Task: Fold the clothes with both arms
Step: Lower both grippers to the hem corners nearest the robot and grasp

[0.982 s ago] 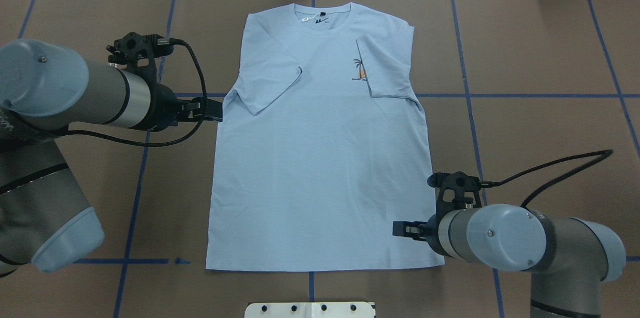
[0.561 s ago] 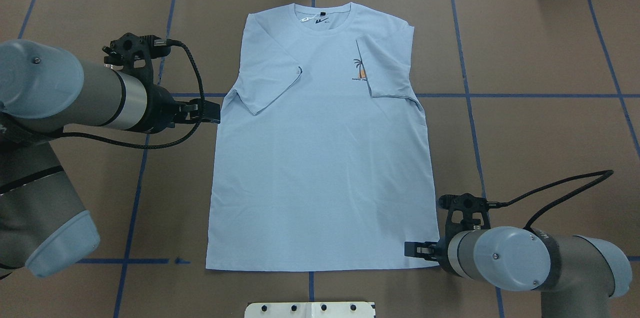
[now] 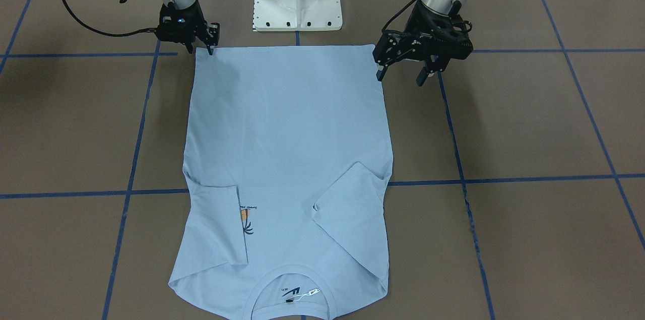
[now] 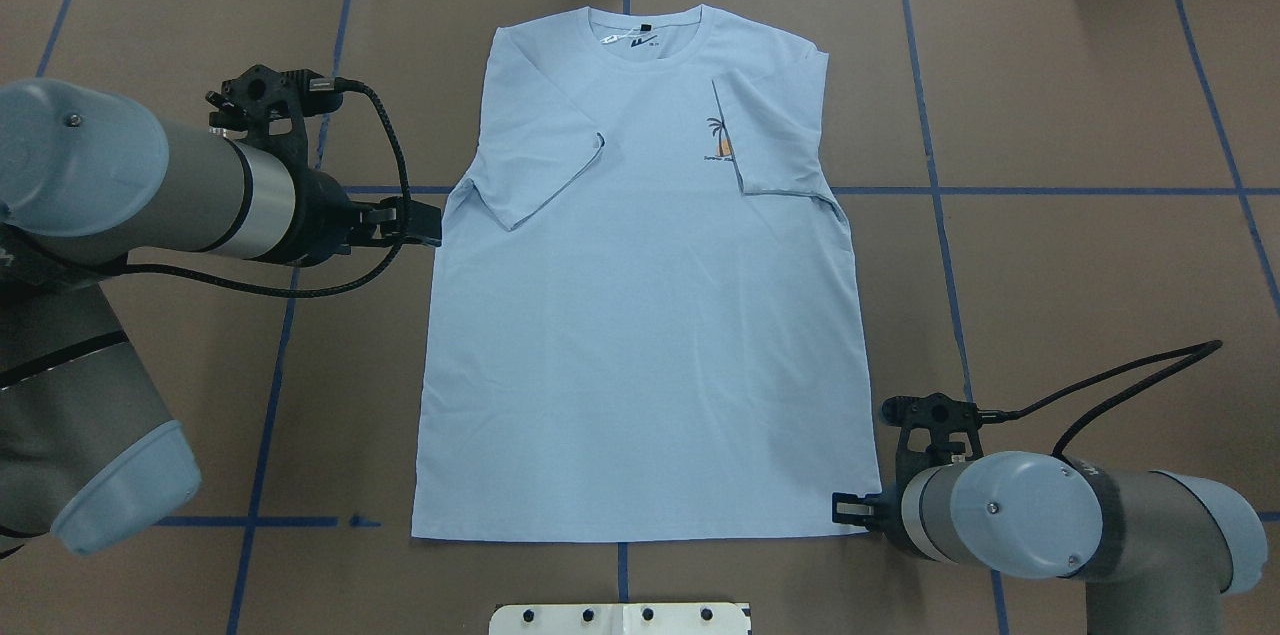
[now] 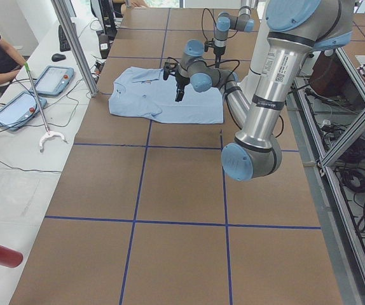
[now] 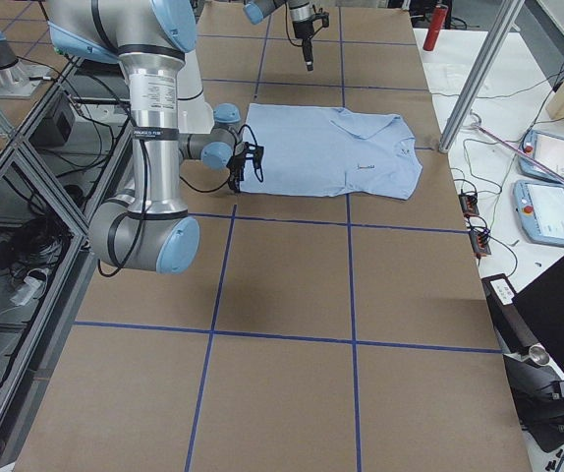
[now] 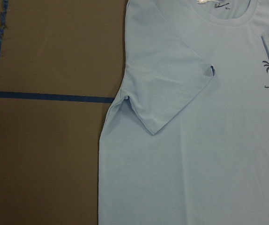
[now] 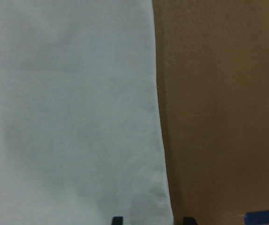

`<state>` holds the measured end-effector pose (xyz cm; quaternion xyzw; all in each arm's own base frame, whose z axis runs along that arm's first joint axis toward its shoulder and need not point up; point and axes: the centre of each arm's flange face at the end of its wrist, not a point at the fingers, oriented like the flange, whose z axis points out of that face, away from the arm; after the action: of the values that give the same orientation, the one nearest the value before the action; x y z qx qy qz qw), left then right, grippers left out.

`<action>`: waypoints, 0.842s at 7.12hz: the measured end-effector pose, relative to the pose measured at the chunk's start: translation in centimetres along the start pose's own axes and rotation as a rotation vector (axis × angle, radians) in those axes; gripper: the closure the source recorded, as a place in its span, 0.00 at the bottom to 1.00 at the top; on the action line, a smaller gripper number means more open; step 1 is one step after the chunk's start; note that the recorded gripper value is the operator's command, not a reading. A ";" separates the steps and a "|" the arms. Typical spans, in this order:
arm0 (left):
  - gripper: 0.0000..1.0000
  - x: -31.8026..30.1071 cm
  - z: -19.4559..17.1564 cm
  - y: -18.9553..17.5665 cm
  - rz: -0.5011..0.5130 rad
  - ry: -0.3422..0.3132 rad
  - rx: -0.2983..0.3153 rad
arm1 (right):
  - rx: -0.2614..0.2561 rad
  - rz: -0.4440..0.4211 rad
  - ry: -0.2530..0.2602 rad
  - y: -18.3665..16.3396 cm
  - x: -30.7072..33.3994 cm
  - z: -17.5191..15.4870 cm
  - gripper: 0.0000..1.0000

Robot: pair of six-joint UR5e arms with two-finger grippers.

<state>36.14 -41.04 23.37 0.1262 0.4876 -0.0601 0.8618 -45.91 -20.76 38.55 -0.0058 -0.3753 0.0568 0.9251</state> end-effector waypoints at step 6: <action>0.00 -0.1 0.1 0.0 0.001 -0.004 0.003 | -0.021 0.001 0.006 0.2 0.5 -0.1 1.00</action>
<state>36.16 -41.10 23.51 0.1275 0.4858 -0.0607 0.8626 -45.53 -20.55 38.85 -0.0158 -0.3731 0.0535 0.9261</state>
